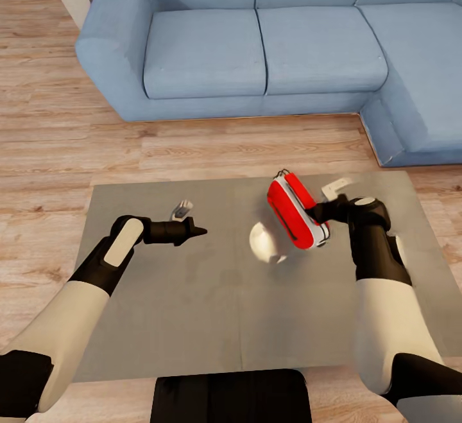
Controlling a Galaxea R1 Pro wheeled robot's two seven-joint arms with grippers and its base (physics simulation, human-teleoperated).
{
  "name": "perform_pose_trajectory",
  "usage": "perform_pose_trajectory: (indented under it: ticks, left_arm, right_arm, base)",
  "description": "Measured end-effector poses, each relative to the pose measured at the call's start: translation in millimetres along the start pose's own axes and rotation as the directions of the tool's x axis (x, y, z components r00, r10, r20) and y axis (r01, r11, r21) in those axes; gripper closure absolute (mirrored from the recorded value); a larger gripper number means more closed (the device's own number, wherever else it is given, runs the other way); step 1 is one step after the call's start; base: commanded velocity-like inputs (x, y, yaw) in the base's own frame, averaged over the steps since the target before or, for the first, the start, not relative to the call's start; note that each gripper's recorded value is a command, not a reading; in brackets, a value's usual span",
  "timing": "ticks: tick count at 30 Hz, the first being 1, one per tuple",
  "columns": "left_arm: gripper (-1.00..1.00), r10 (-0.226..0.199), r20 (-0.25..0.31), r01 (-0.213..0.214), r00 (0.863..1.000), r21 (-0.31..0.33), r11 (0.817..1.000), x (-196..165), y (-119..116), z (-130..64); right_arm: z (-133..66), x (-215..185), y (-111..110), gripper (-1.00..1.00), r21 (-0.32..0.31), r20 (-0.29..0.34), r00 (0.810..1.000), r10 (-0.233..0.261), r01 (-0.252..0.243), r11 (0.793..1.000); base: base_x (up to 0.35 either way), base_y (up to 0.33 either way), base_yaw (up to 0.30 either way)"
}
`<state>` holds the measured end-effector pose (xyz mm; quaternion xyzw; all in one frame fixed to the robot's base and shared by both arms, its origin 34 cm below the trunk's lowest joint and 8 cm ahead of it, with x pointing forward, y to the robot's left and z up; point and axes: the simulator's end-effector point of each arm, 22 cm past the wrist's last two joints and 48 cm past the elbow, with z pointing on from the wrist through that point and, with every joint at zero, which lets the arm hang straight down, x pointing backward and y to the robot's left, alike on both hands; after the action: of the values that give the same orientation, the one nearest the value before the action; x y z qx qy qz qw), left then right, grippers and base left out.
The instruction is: Turn on the radio receiver that's on the table in the living room.
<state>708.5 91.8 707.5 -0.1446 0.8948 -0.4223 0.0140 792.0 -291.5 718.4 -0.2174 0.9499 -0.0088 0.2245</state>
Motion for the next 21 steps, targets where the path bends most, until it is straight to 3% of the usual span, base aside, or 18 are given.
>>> perform_pose_trajectory:
  ticks: [7, 14, 21]
  left_arm:
    - [1.0, 0.0, 0.0, 0.0, 1.0, -0.001, 1.0, 0, 1, -0.1]
    - [1.0, -0.001, 0.0, 0.001, 1.0, -0.002, 1.0, 0, 1, 0.1]
    - [1.0, -0.002, -0.001, 0.002, 1.0, -0.002, 1.0, 0, 1, 0.2]
  right_arm:
    - [6.2, -5, 6, 1.0, -0.014, 0.041, 0.999, 0.013, -0.012, 1.0]
    - [6.5, -21, 12, 1.0, -0.016, 0.125, 0.99, -0.057, 0.059, 0.998]
    - [25.7, -5, 19, 1.0, 0.009, 0.119, 0.989, -0.09, 0.09, 0.996]
  base:
    - [0.0, 0.0, 0.0]
    - [0.0, 0.0, 0.0]
    - [0.0, 0.0, 0.0]
